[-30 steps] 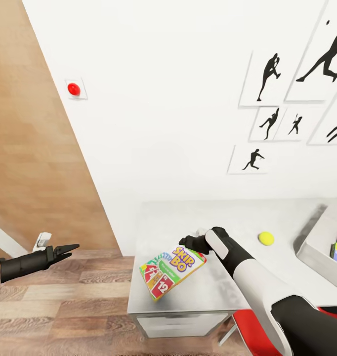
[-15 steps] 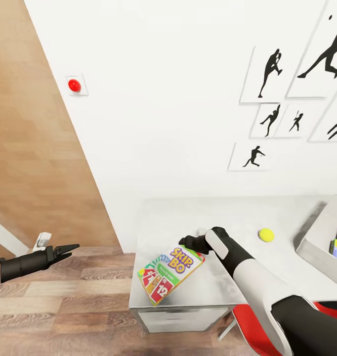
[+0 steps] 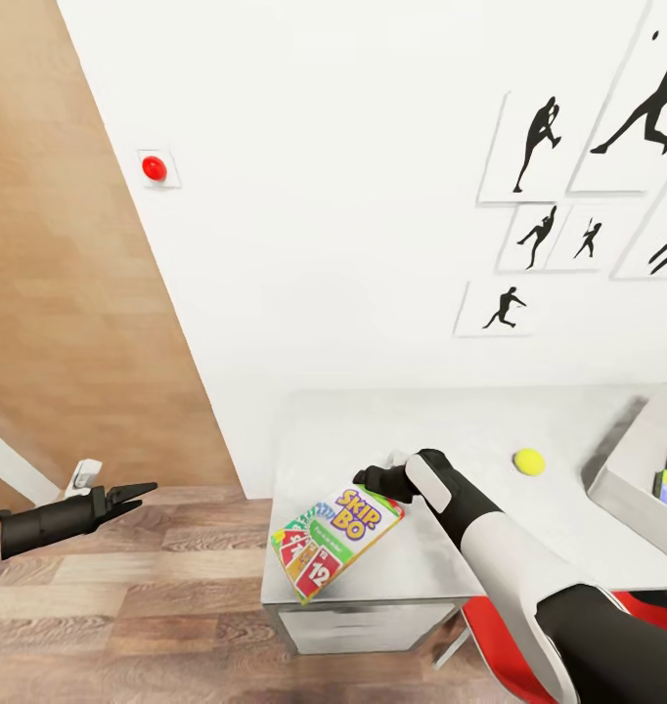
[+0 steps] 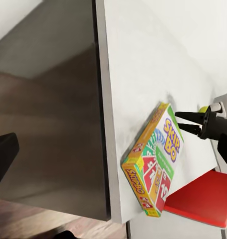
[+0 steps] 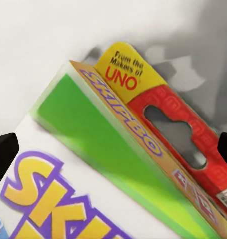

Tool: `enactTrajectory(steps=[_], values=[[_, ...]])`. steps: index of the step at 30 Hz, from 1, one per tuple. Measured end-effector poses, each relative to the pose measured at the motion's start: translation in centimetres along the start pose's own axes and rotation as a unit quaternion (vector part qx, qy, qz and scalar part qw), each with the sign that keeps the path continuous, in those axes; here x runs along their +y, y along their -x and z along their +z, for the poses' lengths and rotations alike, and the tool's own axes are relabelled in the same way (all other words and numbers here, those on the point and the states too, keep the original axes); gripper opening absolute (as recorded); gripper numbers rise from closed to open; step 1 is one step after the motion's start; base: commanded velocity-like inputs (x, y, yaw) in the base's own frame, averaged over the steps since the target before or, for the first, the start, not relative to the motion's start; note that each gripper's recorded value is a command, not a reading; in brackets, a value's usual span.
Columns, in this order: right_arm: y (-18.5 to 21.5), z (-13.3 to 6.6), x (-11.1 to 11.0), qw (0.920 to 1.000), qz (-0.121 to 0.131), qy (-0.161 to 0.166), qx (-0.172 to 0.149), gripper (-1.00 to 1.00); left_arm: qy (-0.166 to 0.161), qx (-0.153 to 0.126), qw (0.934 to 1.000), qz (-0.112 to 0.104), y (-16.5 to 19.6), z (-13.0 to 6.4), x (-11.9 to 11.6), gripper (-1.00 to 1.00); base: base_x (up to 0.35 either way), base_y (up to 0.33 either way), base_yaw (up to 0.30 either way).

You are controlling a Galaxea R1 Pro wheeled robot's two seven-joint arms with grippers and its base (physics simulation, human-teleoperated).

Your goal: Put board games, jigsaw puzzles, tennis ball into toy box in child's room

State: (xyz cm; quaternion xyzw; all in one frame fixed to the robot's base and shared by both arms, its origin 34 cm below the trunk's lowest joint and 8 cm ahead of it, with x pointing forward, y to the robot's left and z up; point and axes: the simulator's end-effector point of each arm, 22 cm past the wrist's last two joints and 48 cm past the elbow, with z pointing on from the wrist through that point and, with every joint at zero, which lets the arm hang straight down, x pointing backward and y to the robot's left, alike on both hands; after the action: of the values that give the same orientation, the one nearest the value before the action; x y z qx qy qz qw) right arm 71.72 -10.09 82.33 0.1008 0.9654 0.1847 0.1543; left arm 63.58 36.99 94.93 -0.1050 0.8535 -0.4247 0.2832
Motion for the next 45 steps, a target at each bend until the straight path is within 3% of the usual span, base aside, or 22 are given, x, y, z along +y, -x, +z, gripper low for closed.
enactTrajectory(steps=[45], values=[[-0.11,0.07,0.46,1.0000,-0.001,0.003,0.000,1.00,0.000,0.000,1.0000,0.000,0.00,0.00,-0.01,1.00,-0.016,0.069,0.000]])
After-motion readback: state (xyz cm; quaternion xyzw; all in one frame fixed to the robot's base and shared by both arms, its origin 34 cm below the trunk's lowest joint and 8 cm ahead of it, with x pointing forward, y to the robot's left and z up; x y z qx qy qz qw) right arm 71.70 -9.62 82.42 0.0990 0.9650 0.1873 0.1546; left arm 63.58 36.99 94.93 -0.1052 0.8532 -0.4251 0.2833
